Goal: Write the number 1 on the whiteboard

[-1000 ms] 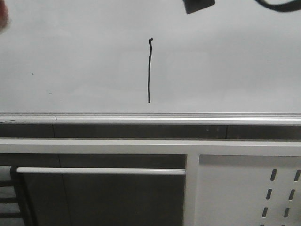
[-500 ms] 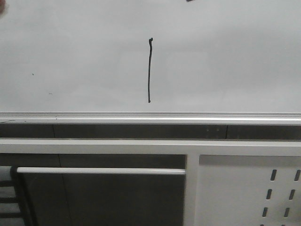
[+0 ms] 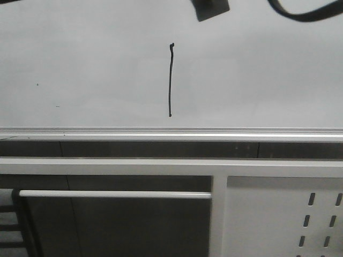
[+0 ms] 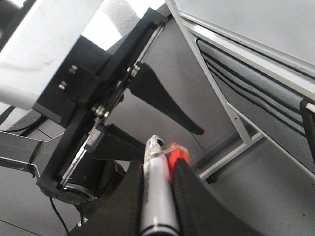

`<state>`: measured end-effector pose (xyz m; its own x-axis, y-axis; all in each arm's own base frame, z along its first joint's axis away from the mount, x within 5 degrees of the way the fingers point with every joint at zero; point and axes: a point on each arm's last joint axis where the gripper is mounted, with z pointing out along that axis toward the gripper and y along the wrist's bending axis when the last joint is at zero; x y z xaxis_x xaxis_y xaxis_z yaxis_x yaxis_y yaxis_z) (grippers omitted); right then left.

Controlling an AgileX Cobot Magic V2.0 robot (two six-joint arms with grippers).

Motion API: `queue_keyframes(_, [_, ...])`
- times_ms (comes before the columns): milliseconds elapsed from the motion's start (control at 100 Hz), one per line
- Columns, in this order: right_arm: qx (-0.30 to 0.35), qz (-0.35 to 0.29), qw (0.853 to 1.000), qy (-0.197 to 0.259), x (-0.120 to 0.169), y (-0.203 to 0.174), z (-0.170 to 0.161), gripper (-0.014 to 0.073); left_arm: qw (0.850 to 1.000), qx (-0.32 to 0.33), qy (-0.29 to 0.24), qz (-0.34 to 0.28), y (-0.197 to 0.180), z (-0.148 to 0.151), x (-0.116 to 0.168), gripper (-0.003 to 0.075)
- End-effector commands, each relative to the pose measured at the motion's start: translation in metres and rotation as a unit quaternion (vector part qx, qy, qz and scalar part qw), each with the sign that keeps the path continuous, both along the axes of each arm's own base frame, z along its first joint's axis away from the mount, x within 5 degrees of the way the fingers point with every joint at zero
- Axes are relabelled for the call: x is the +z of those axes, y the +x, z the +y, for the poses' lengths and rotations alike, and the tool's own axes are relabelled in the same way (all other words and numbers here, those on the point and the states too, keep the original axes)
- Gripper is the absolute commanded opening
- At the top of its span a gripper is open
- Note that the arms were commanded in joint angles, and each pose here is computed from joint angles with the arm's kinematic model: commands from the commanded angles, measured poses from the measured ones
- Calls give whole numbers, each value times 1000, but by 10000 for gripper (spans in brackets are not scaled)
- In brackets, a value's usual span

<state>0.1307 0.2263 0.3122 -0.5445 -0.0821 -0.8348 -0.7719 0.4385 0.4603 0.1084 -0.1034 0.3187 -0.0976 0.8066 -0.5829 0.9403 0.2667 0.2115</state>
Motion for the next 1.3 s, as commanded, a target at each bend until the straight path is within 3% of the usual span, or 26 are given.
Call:
queue_keyframes(0, [16,-10,1000,9,7,-1,3,-78,995,18,-95,-28,3,-9,24,326])
queue_keyframes(400, [3,-12,1000,6,7,1,2,-78,995,10,-94,-22,-1,-9,33,313])
queue_keyframes(710, [-3,-17,1000,3,7,2,1,-78,999,-6,-51,12,-6,-5,26,206])
queue_keyframes(1290, [8,-22,1000,-1,7,1,2,-78,999,39,-13,26,11,-7,15,202])
